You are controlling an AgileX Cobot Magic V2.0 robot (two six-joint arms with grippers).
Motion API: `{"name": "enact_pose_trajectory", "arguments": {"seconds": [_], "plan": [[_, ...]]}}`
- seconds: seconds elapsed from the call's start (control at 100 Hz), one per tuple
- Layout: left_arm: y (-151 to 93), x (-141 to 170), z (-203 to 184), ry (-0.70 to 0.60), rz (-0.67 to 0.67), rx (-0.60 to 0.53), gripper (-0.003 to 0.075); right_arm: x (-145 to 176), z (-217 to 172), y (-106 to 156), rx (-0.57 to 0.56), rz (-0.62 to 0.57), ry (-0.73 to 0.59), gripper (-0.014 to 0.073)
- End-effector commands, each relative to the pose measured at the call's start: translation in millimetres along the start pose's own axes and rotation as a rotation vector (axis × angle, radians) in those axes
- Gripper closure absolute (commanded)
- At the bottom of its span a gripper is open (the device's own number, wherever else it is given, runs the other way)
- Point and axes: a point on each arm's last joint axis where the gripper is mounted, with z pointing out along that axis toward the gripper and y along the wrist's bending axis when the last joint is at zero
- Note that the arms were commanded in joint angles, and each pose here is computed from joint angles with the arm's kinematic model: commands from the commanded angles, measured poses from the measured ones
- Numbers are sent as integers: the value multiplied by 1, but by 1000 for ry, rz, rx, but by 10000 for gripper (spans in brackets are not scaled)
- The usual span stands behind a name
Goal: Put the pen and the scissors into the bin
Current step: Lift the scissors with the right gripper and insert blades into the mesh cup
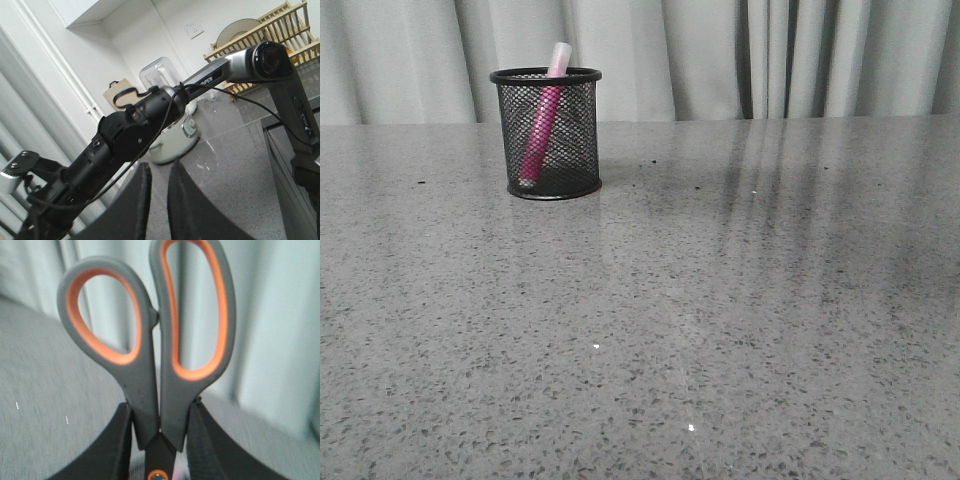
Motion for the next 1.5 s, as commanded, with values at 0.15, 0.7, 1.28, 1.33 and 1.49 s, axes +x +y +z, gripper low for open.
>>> {"name": "enact_pose_trajectory", "arguments": {"seconds": [0.15,0.7,1.28,1.33,1.49], "plan": [[3,-9,-1,-53,-96,-9,657,-2,34,-2,-99,-82,-287,663],[-4,-10,-8,-12,-42,-26,657,58,89,-21,-92,-25,-217,664],[-3,-5,-8,40,-7,-40,657,130,101,-15,-123,38,-73,664],[-3,-5,-8,40,-7,-40,657,135,101,-15,-116,56,-56,664],[-3,-4,-8,51,-29,-42,657,137,101,-17,-95,114,-51,664]]}}
